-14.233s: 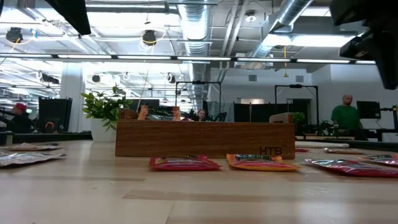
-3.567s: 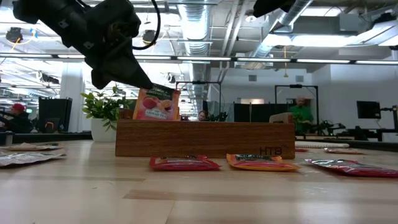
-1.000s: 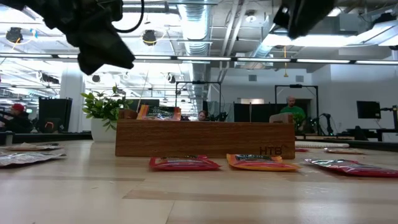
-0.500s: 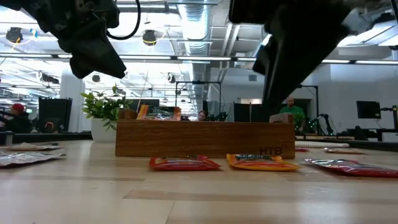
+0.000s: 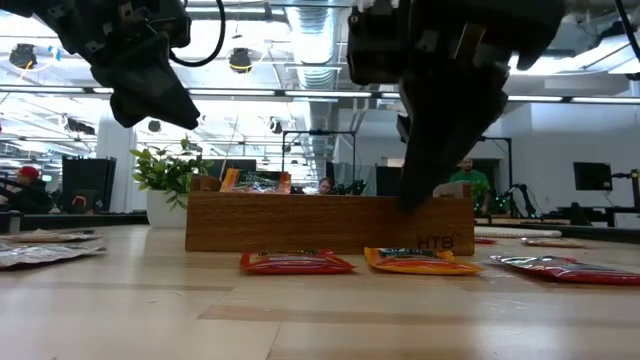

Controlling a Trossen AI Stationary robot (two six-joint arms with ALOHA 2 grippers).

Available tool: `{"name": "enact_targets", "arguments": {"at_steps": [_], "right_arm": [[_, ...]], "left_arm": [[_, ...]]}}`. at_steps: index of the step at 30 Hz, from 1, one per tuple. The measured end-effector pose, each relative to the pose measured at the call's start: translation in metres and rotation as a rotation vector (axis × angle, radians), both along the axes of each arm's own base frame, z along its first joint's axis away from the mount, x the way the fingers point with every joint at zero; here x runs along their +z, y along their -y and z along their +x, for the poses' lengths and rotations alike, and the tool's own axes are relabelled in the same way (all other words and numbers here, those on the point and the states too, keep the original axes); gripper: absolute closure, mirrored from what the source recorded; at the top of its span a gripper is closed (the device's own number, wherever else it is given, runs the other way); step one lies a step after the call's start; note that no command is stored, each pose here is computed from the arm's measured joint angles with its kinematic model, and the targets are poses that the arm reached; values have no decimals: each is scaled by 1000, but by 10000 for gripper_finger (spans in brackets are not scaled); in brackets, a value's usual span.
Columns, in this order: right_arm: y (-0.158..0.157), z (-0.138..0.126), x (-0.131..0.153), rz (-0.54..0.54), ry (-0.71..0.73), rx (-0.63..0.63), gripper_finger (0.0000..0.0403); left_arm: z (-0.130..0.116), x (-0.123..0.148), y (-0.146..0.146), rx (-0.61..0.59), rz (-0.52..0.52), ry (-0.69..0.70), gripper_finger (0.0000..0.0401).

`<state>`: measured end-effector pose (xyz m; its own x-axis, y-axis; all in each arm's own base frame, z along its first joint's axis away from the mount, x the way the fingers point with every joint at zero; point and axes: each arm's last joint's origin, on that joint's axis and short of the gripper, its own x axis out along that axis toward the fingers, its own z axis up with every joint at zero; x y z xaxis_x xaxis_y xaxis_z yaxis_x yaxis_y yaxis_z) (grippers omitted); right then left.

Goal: Pick & Place Tea
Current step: Put the orange tea bag into the left section of the wooden organizer

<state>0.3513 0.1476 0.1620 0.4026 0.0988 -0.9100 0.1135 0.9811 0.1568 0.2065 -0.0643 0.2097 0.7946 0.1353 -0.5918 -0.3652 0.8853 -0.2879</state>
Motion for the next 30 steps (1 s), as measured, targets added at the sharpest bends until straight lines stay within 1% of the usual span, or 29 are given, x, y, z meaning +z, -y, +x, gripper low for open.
{"name": "enact_targets", "arguments": {"at_steps": [8,11,13,16,19,23,30], "right_arm": [[2,-1,-1,-2,-15,-23,324],[1,1,-11,-3,-45,-36,324],[1,0,-21,6,-90,-32,324],[-4,2,-27,26,-88,-23,324],[-8,2,-28,43,-92,-23,324],[-11,-1,-27,36,-94,-22,324],[-26,-11,-28,51,-131,-3,324]], "left_arm": [[0,0,0,-2,2,0,321],[0,0,0,-2,3,0,321],[0,0,0,-3,4,0,321],[0,0,0,-3,5,-2,321],[0,0,0,-3,6,-6,321],[0,0,0,-4,7,-6,321],[0,0,0,-6,10,-7,321]]}}
